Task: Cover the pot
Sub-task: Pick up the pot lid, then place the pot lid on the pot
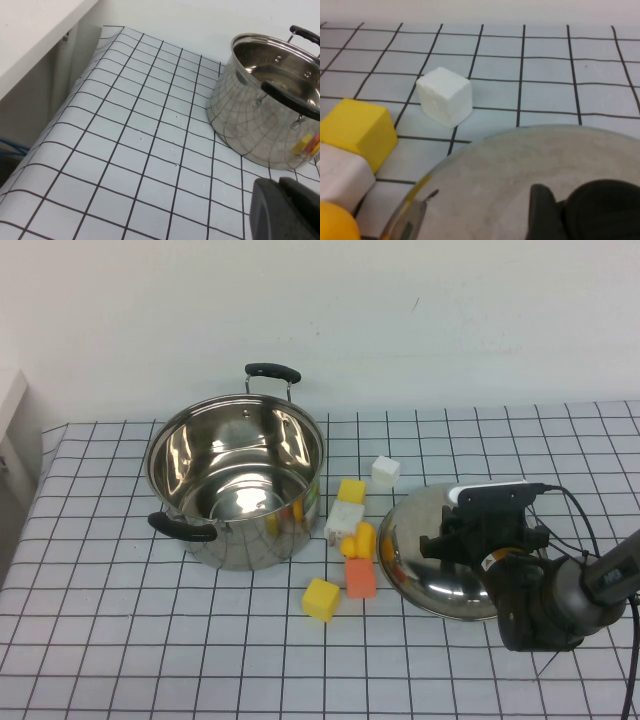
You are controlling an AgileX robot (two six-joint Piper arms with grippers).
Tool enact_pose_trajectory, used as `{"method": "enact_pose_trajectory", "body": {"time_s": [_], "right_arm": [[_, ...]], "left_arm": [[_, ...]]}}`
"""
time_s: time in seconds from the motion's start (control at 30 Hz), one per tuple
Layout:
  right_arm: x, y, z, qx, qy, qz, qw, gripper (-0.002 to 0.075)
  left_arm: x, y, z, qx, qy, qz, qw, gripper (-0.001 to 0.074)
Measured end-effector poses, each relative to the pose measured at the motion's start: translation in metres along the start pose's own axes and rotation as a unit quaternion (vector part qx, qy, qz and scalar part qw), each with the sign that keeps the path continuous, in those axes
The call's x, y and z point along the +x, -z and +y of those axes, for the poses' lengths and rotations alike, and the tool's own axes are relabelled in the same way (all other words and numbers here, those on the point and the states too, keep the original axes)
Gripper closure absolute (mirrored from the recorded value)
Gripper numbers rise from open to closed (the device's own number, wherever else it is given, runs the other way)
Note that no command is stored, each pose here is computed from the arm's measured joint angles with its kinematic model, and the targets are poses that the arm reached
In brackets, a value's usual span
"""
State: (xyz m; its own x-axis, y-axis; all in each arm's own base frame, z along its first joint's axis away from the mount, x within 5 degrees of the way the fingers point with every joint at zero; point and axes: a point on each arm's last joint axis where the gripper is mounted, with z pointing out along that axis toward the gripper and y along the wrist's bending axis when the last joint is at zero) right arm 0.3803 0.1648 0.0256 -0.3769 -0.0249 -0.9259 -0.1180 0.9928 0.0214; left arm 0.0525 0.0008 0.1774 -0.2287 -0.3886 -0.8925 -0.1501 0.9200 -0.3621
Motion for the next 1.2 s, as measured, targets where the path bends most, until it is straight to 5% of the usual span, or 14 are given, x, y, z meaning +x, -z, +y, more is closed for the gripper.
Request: {"method": "enact_pose_trajectory", "body": {"time_s": [0.3,0.7,0.93,1.2], "right_arm": [[-0.024,0.015,-0.002,-0.013,0.068,0.030,0.997,0.0381],[-0.161,0.109,-0.012,-0.077,0.074,0.021,0.994,0.0381],[-0.214,0.135,0.024,-0.139,0.072,-0.081,0.984,0.0381],[-0.229,0.096,0.092,-0.213,0.047,-0.161,0.962,0.0381]], "left_arm": [[0.000,0.000,0.000,0.000,0.000,0.000,1.000,0.0738],[0.000,0.000,0.000,0.000,0.000,0.000,1.000,0.0738],[0.000,0.000,0.000,0.000,0.000,0.000,1.000,0.0738],[0.000,0.000,0.000,0.000,0.000,0.000,1.000,0.0738]]}}
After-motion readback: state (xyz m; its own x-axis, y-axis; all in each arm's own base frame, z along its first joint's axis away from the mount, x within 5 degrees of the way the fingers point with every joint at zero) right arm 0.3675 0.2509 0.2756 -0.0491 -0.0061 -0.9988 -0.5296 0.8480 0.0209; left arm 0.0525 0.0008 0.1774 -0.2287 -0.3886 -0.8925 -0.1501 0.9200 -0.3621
